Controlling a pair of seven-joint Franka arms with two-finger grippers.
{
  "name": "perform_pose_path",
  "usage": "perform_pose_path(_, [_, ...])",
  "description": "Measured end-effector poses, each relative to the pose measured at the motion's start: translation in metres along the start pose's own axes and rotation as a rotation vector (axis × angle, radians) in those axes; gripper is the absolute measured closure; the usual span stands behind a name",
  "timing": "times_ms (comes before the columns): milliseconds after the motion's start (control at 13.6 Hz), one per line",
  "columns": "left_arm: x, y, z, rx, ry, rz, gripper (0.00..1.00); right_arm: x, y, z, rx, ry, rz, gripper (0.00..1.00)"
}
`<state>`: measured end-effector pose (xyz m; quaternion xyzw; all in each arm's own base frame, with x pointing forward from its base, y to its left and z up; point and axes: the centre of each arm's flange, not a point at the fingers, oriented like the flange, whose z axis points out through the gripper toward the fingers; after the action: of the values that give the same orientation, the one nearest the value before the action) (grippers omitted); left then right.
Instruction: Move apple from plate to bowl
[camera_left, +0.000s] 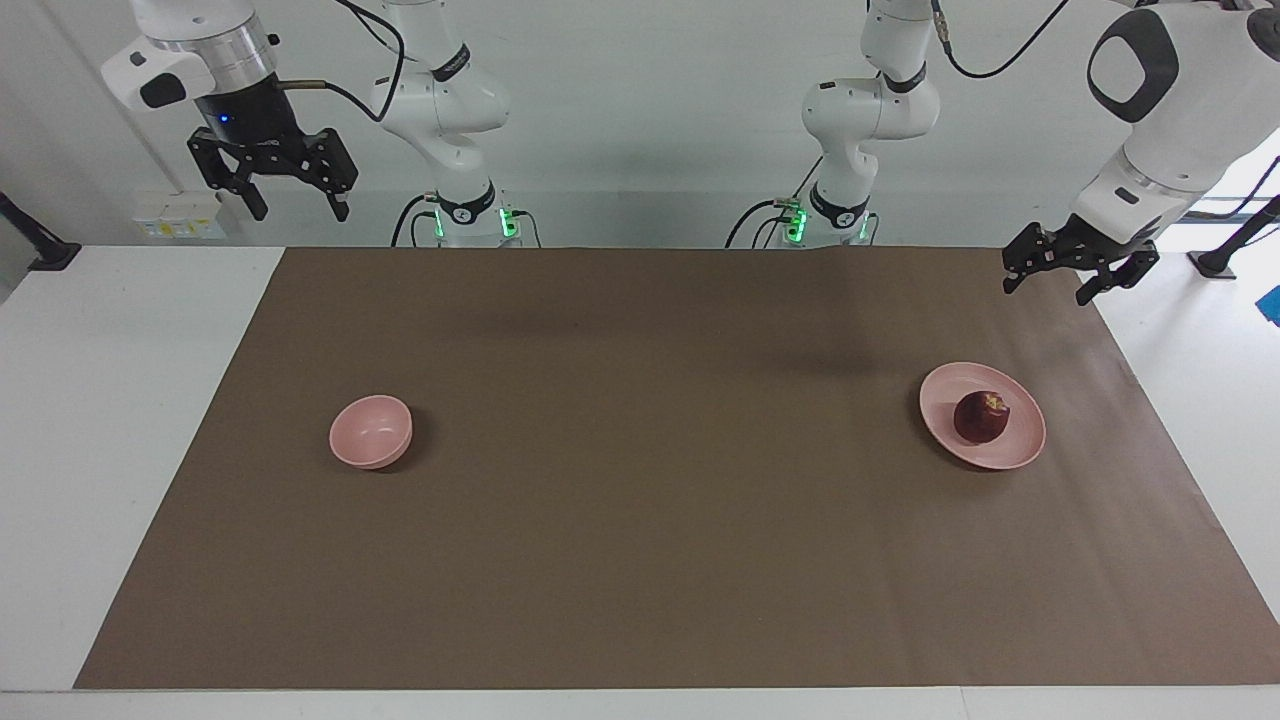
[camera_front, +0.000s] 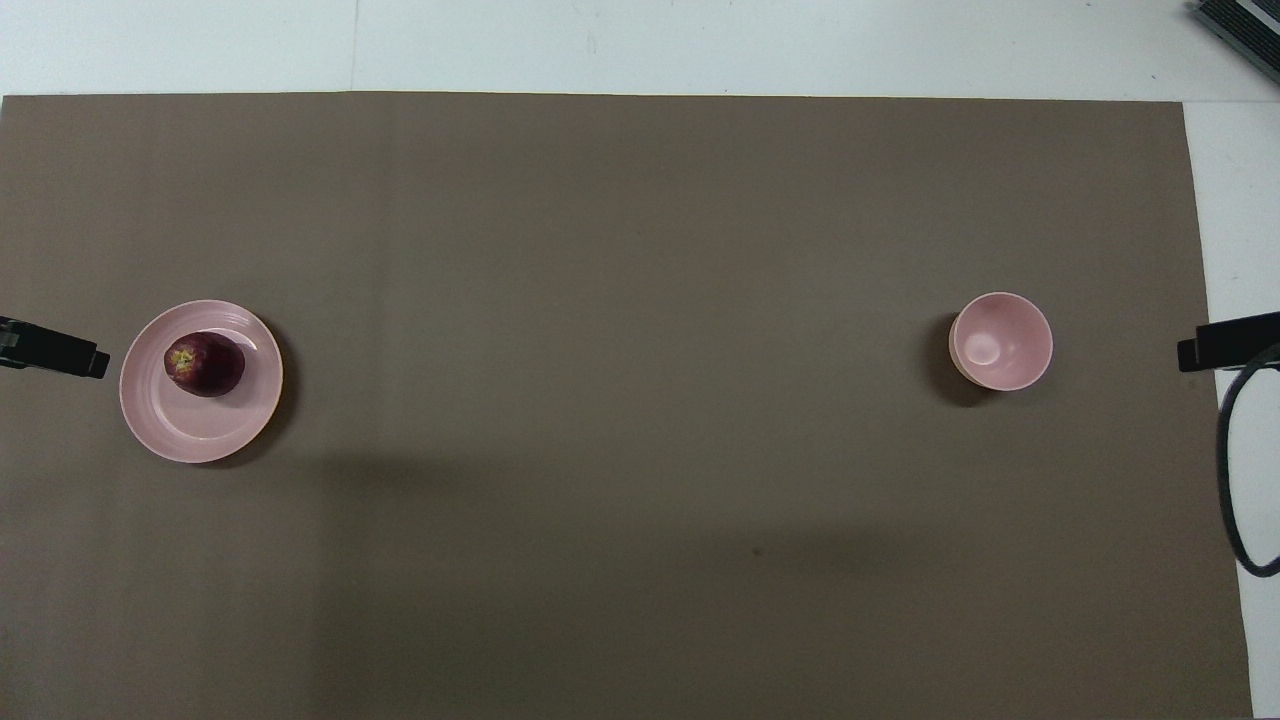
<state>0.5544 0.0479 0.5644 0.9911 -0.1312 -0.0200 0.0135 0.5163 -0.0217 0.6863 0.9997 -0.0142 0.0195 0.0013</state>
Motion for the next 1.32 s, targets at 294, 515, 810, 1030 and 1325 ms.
perform_pose_path(294, [0.004,-0.022,0.053,0.006,0.008,0.003,0.0,0.0,0.0,0.0,0.0,0.0,0.0,0.0])
perform_pose_path(515, [0.013,-0.027,0.092,0.013,0.012,0.002,0.0,0.0,0.0,0.0,0.0,0.0,0.0,0.0])
perform_pose_path(810, [0.028,-0.031,0.154,0.028,0.019,0.004,0.0,0.0,0.0,0.0,0.0,0.0,0.0,0.0])
perform_pose_path(1030, [0.032,-0.033,0.187,0.038,0.027,0.006,0.0,0.0,0.0,0.0,0.0,0.0,0.0,0.0])
perform_pose_path(1325, [0.038,-0.034,0.212,0.05,0.044,0.007,0.0,0.0,0.0,0.0,0.0,0.0,0.0,0.0])
